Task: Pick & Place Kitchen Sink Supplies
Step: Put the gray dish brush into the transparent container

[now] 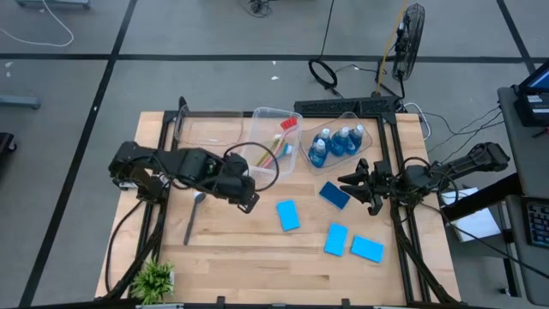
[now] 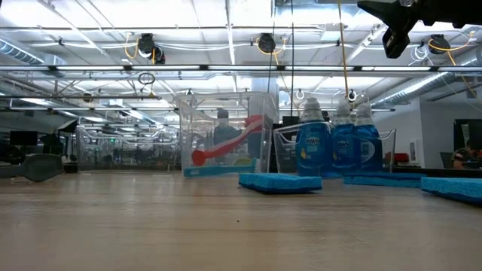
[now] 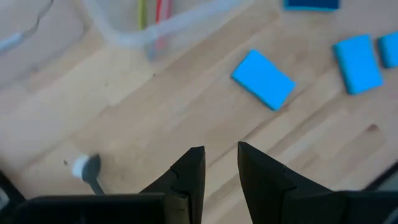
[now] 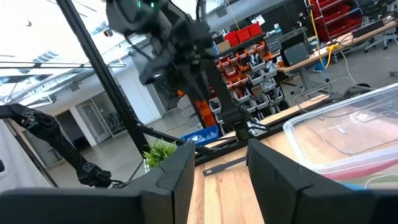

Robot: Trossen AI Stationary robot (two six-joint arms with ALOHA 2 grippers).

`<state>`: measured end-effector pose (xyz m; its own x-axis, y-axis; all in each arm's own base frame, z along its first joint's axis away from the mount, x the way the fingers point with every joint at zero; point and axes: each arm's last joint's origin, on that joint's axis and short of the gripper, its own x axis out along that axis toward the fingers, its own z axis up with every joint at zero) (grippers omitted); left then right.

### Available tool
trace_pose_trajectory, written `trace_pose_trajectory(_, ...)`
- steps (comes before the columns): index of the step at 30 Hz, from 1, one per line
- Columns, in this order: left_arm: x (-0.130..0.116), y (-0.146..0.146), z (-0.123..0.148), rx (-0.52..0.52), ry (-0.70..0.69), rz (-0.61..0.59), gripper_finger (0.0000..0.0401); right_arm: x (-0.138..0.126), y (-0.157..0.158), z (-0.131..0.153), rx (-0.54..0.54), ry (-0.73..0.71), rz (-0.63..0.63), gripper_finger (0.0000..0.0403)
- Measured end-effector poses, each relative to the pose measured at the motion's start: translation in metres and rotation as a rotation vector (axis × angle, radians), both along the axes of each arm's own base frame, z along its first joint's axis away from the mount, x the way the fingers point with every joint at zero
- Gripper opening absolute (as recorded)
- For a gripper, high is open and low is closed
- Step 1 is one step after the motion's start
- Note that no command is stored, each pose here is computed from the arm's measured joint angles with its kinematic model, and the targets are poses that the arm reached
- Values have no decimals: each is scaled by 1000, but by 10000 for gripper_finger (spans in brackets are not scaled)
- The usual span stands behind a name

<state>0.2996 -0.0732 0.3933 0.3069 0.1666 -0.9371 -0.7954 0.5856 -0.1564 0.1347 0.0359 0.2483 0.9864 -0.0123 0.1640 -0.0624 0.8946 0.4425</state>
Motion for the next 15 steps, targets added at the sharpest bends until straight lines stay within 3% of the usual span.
trace_pose_trajectory(10, -6, -13, -75, -70, 305, 106, 97, 0, 0, 0, -1, 3, 0, 134)
trace_pose_trajectory(15, -18, -13, -98, -76, 403, 154, 97, 0, 0, 0, -1, 3, 0, 134)
